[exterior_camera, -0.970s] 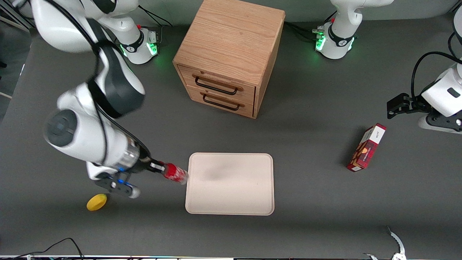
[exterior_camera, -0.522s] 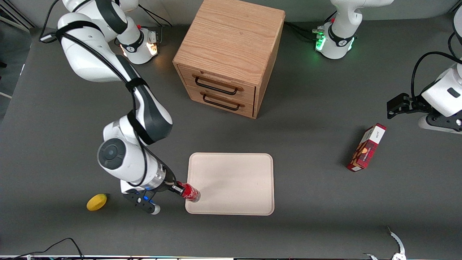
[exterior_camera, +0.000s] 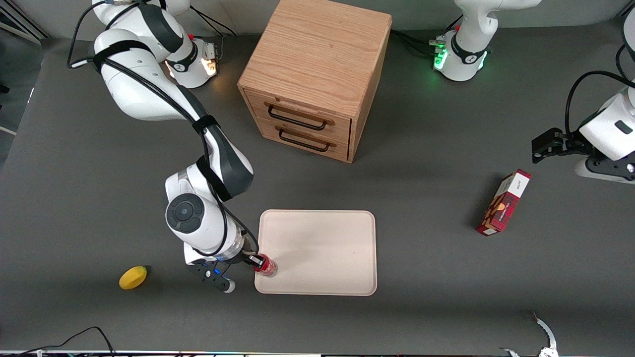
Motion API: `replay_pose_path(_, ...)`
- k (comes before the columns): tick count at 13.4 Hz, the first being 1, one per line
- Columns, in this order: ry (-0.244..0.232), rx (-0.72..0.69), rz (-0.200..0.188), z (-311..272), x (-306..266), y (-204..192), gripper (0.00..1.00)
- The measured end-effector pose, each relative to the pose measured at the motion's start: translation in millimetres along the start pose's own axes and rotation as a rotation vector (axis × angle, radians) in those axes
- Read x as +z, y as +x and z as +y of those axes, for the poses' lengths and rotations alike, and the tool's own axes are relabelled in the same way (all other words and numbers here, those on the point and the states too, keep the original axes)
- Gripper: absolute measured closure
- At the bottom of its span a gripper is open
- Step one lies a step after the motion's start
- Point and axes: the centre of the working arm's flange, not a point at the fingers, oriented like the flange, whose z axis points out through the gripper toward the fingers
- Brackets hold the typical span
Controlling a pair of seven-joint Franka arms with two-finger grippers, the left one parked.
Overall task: Place coke bottle on tray
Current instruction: 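Set the bottle upright on the tray and open the right gripper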
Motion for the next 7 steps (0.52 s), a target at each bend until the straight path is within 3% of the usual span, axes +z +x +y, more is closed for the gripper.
replay_pose_path(2,-0.031,-0.024,0.036,-0.1,-11.3,2.7,0.24)
replay_pose_path(4,-0.107,-0.067,0.035,-2.4,-46.8,-7.1,0.06)
replay_pose_path(5,-0.123,-0.092,0.017,-3.0,-82.7,-14.4,0.0)
replay_pose_path(7,-0.145,-0.159,0.0,15.4,-183.4,-23.5,0.0)
